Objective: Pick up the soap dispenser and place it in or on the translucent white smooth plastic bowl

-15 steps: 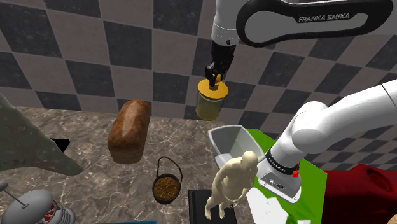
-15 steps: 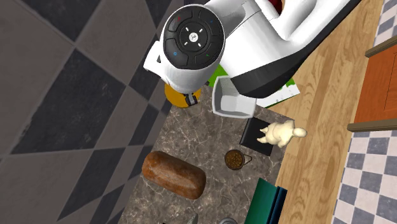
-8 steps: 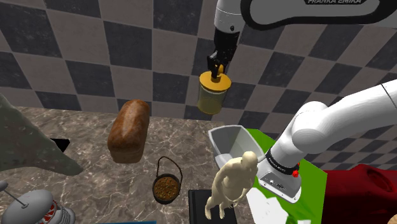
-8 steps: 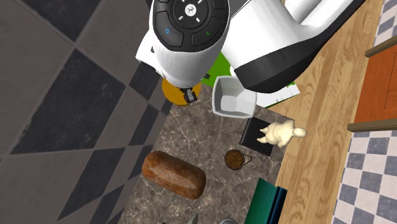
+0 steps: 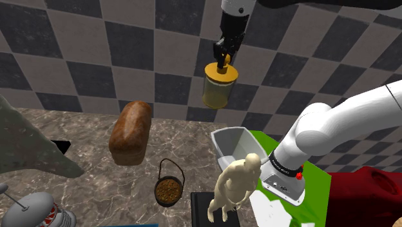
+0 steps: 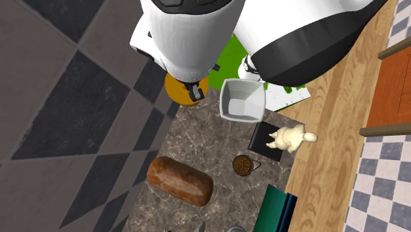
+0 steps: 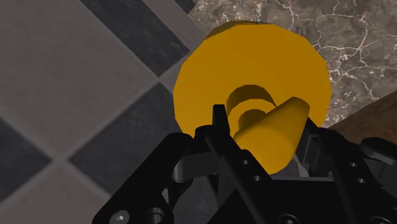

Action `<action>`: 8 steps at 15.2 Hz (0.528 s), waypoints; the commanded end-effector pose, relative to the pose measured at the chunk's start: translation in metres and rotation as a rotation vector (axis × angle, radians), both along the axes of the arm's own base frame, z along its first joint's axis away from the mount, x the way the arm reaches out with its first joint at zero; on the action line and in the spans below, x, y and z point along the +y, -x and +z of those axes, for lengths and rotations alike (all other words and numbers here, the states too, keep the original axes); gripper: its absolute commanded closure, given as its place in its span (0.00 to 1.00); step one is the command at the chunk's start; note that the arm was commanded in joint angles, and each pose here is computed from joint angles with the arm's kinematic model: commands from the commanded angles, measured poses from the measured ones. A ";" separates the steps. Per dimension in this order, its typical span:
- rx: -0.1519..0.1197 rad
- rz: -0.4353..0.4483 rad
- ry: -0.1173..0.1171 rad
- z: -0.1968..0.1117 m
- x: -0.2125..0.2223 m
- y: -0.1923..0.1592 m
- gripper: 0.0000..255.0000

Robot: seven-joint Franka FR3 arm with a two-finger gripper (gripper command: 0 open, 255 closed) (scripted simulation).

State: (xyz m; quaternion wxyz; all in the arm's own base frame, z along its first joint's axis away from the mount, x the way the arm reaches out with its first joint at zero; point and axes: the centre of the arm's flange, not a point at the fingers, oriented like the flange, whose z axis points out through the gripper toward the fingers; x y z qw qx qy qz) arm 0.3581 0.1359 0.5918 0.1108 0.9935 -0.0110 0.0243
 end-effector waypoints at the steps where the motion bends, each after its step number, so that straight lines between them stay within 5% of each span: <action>1: 0.000 0.000 0.000 0.011 0.001 0.000 1.00; 8: 0.000 0.000 0.000 0.044 0.020 0.058 1.00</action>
